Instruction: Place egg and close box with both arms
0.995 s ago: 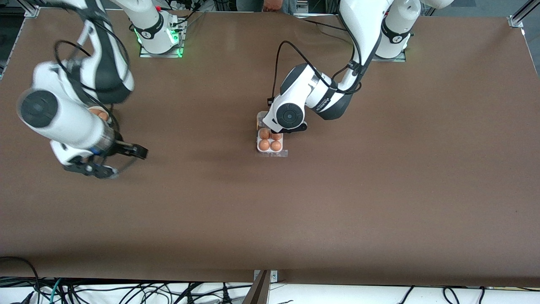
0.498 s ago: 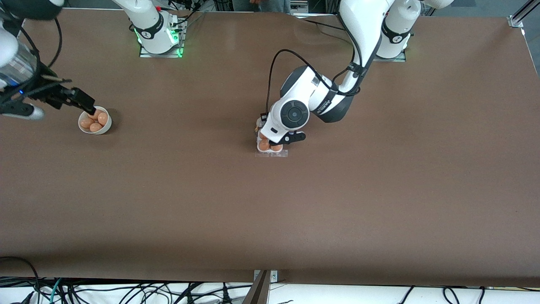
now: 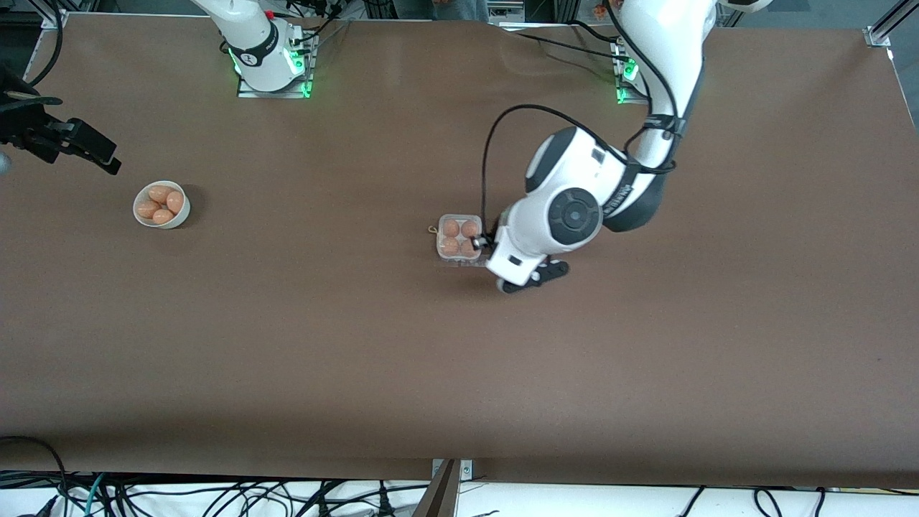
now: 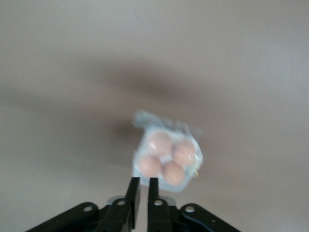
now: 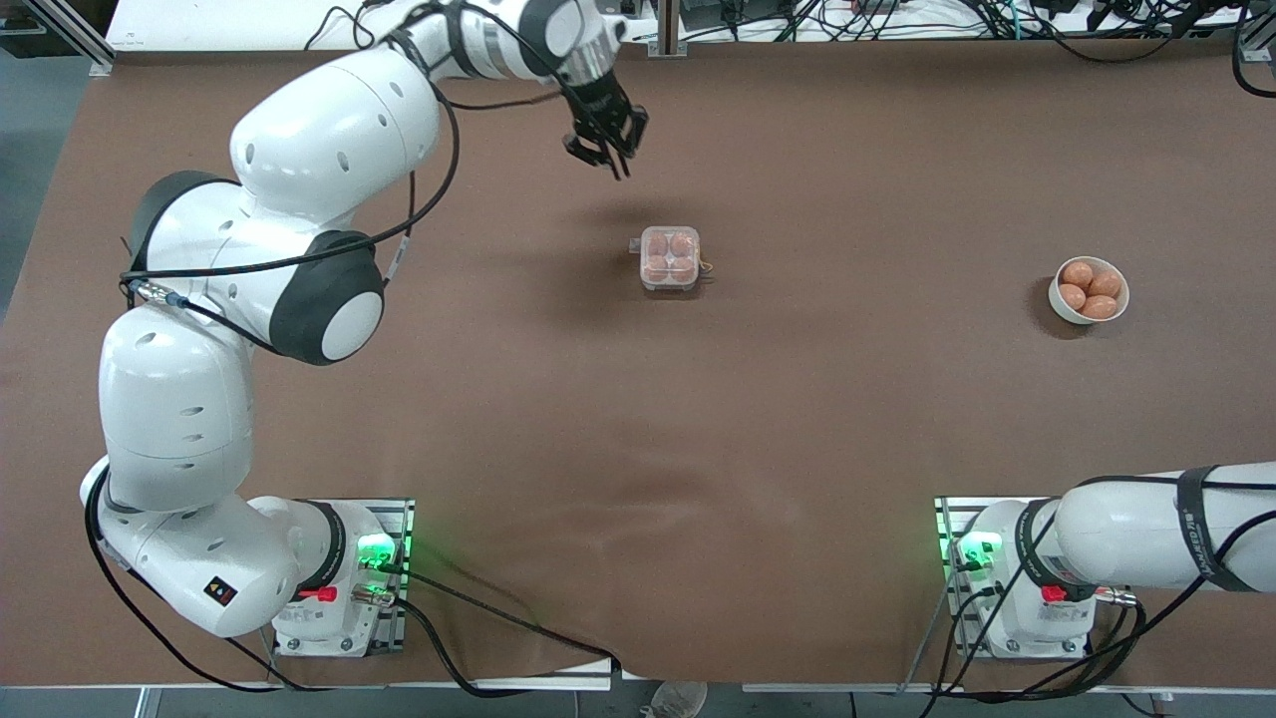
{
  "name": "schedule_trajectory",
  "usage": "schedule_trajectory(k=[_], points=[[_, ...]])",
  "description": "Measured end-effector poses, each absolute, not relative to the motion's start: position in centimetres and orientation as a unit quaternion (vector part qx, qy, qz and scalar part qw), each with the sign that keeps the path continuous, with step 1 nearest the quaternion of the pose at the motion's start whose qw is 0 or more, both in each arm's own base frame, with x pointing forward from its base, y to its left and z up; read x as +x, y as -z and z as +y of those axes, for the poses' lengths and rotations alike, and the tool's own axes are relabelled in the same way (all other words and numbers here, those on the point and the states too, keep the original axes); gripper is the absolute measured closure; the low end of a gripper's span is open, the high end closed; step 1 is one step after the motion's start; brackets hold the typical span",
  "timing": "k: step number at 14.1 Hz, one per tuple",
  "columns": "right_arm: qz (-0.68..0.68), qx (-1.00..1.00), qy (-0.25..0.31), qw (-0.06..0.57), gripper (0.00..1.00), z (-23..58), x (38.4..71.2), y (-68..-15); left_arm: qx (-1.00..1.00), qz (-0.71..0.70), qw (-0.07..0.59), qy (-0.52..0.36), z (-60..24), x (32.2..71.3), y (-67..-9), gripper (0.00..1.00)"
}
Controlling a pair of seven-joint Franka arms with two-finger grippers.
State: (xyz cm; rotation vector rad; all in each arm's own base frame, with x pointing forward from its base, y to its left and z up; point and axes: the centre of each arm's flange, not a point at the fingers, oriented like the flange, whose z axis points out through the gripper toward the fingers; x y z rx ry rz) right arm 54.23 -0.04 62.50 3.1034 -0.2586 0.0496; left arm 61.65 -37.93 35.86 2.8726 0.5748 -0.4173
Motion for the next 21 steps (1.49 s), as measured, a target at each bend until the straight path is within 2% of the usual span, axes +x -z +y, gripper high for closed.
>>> schedule_trajectory(k=[2,4,6,8,12,17,21], points=[[-0.082,0.996,-0.011,0.014,0.0,-0.5,54.6,-61.8,0.97,0.203,0.087,0.097,-32.8,64.5,-39.2,0.61],[-0.078,0.997,-0.006,0.015,0.0,-0.4,55.0,-61.2,0.972,0.21,0.092,0.043,-27.1,67.0,-45.0,0.41],[-0.075,0.997,-0.003,0.015,0.0,-0.1,55.3,-60.7,0.969,0.23,0.083,0.018,-21.9,68.0,-49.4,0.21],[-0.075,0.997,-0.001,0.015,0.0,0.0,55.5,-60.5,0.965,0.252,0.069,0.008,-18.1,68.4,-51.5,0.03],[-0.074,0.997,-0.002,0.015,0.0,0.1,55.5,-60.5,0.96,0.276,0.049,-0.002,-11.9,68.7,-54.1,0.0],[-0.072,0.997,-0.002,0.015,0.0,0.2,55.5,-60.6,0.991,0.124,-0.046,0.012,-3.7,66.8,-55.7,0.0],[-0.072,0.997,-0.002,0.015,0.0,0.2,55.5,-60.6,0.996,0.082,-0.043,0.009,-2.0,64.5,-54.0,0.0]])
